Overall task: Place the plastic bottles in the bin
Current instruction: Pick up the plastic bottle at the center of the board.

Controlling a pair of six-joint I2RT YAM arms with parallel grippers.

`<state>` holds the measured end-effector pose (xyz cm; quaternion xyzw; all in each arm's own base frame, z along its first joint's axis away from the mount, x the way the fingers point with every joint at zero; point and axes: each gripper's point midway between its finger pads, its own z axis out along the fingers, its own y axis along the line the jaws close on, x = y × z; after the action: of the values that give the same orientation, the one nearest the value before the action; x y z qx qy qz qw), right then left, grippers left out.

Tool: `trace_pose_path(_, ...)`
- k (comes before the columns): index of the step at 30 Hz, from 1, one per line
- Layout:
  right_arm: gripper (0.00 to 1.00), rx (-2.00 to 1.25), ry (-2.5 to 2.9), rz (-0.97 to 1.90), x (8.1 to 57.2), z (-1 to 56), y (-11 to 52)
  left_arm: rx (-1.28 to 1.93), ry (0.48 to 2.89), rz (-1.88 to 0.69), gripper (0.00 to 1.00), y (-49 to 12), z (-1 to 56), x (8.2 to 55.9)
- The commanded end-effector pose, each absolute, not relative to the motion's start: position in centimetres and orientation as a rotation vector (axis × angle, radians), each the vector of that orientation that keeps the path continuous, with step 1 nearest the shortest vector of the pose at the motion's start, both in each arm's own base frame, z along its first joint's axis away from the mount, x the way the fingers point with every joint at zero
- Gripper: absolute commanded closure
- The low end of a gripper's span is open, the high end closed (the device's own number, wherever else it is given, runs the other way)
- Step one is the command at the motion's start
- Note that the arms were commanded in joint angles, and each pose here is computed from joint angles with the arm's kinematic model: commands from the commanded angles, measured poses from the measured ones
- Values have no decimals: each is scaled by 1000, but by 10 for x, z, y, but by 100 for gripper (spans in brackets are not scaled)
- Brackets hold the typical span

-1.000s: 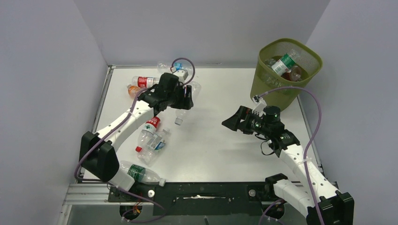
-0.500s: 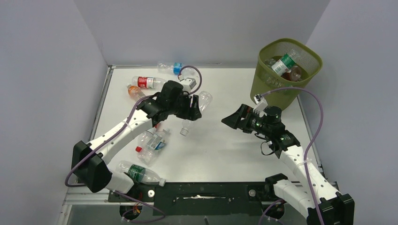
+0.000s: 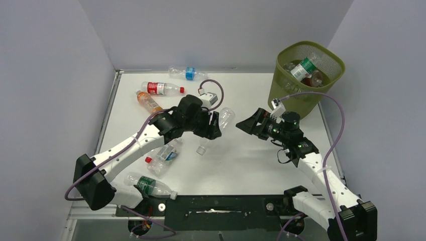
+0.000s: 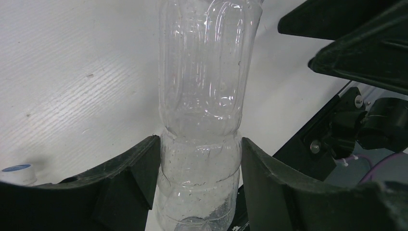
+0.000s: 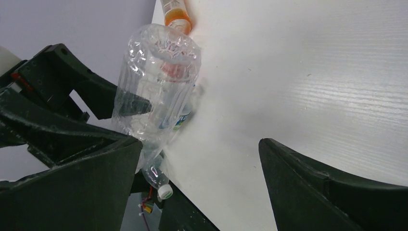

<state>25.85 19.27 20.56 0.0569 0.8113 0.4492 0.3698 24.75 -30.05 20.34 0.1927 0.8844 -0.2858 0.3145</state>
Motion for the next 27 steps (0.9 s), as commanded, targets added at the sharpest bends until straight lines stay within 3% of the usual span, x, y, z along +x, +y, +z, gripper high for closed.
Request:
trace_pose_path(1,0,113,1974,1183,273,237,200,517,2253,-831,46,-311,228,238)
trace_pose_path(27,2,102,1917,1281,292,253,215,588,2234,-897,46,-348,225,218)
